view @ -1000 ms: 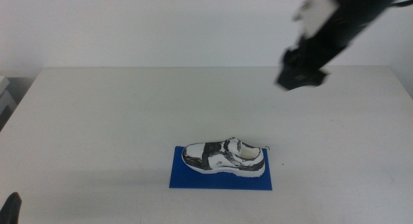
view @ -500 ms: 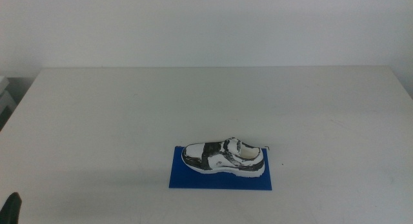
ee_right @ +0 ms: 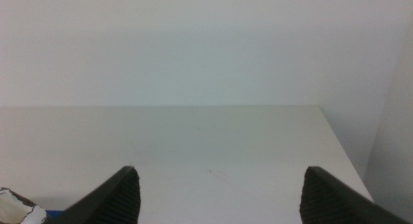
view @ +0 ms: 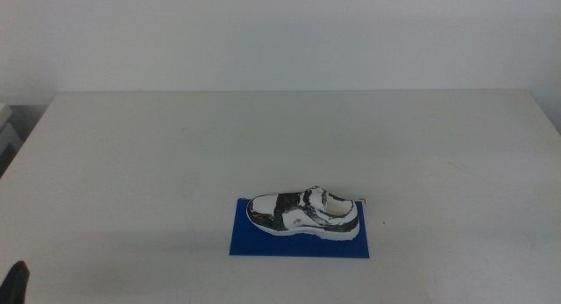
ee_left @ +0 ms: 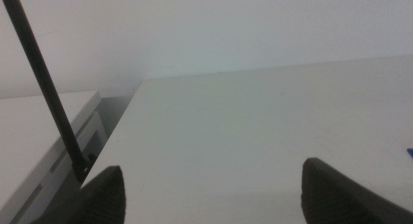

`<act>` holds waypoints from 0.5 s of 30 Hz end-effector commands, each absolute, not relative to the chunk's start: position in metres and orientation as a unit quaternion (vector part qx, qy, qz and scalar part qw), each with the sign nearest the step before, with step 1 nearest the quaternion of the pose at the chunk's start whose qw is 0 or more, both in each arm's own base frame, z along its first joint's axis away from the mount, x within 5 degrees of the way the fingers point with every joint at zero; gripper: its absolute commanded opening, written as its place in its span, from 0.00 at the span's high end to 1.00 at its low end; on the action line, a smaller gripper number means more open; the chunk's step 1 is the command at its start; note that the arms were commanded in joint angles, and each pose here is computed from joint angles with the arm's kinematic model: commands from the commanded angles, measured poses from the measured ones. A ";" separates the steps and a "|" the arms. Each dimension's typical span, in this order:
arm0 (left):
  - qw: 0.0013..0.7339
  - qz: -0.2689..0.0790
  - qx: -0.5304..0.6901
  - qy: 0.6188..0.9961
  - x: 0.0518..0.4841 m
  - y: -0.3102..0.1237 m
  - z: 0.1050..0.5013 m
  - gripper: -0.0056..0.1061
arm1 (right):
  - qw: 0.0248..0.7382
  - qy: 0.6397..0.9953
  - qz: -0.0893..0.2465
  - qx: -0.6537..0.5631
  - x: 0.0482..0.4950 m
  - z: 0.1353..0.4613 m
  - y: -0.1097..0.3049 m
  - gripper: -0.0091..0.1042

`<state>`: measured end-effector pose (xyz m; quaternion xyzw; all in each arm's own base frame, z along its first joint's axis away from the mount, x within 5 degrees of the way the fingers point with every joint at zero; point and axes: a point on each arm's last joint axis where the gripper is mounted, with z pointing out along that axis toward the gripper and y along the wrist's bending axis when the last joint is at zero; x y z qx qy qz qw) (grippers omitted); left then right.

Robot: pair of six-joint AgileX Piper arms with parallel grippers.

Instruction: Use one arm to grab the shoe from the table and place it on the mat.

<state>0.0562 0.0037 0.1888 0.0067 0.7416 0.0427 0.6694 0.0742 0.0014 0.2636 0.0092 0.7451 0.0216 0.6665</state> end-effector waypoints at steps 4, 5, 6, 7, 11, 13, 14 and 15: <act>0.706 0.035 0.007 0.707 0.055 0.002 0.196 0.11 | 0.716 0.698 0.019 0.006 0.067 0.255 0.001 0.37; 0.706 0.035 0.007 0.707 0.055 0.002 0.196 0.11 | 0.716 0.697 0.020 0.007 0.066 0.251 0.001 0.37; 0.706 0.035 0.007 0.707 0.055 0.002 0.196 0.11 | 0.717 0.697 0.019 0.006 0.064 0.246 0.001 0.37; 0.706 0.035 0.007 0.707 0.055 0.002 0.196 0.11 | 0.716 0.698 0.017 0.005 0.063 0.241 0.001 0.37; 0.706 0.035 0.007 0.707 0.055 0.002 0.196 0.11 | 0.717 0.697 0.016 0.004 0.058 0.219 0.001 0.37; 0.706 0.035 0.007 0.707 0.055 0.002 0.196 0.11 | 0.718 0.696 0.016 0.004 0.056 0.210 0.001 0.37; 0.706 0.035 0.007 0.707 0.055 0.002 0.196 0.11 | 0.718 0.696 0.016 0.004 0.056 0.205 0.001 0.37; 0.706 0.035 0.007 0.707 0.055 0.002 0.196 0.11 | 0.718 0.695 0.016 0.004 0.055 0.202 0.001 0.37</act>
